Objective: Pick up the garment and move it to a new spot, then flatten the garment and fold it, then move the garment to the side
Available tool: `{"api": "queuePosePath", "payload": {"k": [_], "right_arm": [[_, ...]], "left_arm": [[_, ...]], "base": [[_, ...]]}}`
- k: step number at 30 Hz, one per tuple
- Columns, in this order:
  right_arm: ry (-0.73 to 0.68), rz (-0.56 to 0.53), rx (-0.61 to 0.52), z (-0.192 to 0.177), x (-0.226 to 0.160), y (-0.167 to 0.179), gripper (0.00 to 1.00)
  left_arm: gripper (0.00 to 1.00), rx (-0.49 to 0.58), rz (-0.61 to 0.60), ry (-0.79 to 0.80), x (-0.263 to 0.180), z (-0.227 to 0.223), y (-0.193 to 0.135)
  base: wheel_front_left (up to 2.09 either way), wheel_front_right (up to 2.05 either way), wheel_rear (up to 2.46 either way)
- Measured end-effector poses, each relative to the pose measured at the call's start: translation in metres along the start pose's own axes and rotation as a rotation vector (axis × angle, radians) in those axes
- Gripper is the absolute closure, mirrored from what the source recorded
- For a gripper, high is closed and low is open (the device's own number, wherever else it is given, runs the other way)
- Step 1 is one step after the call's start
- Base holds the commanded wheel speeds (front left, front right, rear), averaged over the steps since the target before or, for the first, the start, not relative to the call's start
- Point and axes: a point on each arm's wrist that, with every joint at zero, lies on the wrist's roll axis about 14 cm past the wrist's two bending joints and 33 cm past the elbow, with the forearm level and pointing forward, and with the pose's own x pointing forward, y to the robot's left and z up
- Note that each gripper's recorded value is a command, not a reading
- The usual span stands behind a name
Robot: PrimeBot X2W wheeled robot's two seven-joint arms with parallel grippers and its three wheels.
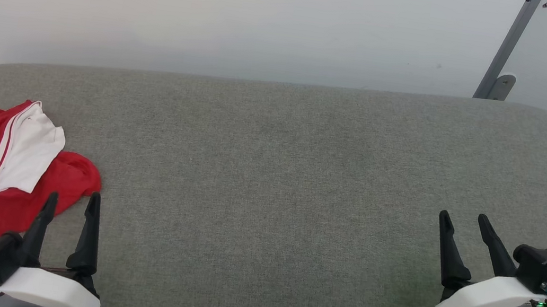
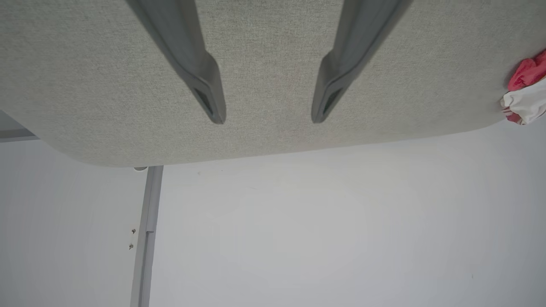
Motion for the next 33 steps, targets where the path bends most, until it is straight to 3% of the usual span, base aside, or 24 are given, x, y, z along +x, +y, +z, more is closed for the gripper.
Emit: {"api": "queuePosePath", "payload": {"k": [16,28,33], "right_arm": [[-0.013,0.017,-0.11,0.003,0.0,0.002,0.0],[-0.017,0.023,-0.123,0.005,0.001,0.004,0.0],[-0.01,0.067,-0.128,0.002,0.006,0.019,0.0]], "left_arm": [[0.0,0.11,-0.043,-0.023,0.0,0.004,-0.005],[0.0,0.109,-0.044,-0.022,-0.001,0.004,-0.005],[0.0,0.106,0.016,-0.027,-0.008,0.007,0.012]], "base": [[0.0,0.0,0.0],[0.0,0.0,0.0],[0.0,0.0,0.0]]}}
